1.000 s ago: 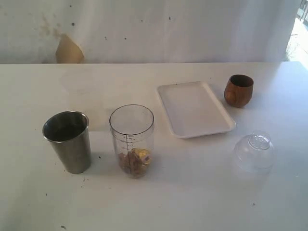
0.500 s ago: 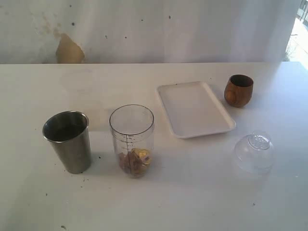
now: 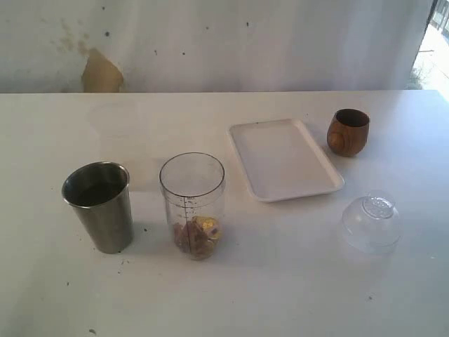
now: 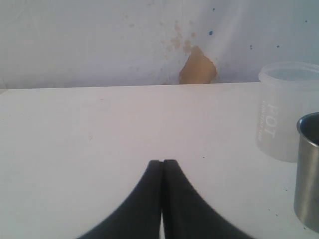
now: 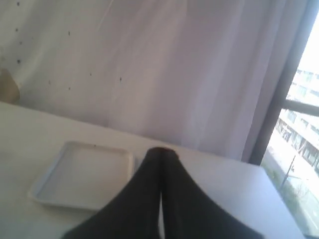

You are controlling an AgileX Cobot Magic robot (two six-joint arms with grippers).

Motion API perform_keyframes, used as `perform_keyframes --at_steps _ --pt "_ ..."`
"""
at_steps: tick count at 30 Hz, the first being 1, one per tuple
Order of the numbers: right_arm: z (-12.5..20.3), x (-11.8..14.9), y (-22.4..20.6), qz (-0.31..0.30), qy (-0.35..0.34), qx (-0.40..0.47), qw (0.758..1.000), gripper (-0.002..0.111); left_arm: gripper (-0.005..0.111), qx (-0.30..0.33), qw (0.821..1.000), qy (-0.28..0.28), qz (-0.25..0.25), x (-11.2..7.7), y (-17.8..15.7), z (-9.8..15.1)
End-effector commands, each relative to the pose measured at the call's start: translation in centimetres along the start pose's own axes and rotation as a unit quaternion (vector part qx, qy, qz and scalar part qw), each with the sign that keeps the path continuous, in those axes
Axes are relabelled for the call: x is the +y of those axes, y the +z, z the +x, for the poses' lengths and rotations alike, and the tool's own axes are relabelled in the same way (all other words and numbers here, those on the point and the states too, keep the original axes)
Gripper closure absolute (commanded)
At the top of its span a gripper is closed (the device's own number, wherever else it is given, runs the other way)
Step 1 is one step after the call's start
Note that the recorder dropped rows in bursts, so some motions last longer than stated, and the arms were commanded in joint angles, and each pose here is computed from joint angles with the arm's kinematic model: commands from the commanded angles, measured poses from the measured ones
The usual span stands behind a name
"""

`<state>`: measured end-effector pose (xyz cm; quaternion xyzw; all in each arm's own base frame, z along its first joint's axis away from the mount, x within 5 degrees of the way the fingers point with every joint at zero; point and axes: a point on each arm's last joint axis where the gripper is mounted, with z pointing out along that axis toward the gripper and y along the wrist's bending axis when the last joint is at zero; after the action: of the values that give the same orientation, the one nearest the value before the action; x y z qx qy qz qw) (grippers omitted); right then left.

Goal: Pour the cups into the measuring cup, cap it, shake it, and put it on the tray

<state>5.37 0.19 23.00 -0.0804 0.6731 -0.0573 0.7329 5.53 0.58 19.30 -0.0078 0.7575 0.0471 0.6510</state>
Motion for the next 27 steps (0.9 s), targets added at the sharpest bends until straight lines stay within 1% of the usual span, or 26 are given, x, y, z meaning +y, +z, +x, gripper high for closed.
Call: perform_keyframes --at_steps 1,8,12,27 --pt "2.4 0.4 0.1 0.002 0.012 0.041 0.999 0.108 0.107 0.000 1.000 -0.005 0.002 0.0 0.0 0.1" --pt "4.4 0.5 -0.3 -0.004 0.009 0.150 0.989 0.108 0.107 0.000 1.000 -0.005 0.002 0.0 0.0 0.1" --pt "4.4 0.5 -0.3 0.000 0.018 0.153 0.988 0.108 0.107 0.000 1.000 -0.005 0.002 0.0 0.0 0.1" --pt "4.5 0.5 -0.3 0.000 0.018 0.155 0.988 0.108 0.107 0.000 1.000 -0.005 0.002 0.0 0.0 0.1"
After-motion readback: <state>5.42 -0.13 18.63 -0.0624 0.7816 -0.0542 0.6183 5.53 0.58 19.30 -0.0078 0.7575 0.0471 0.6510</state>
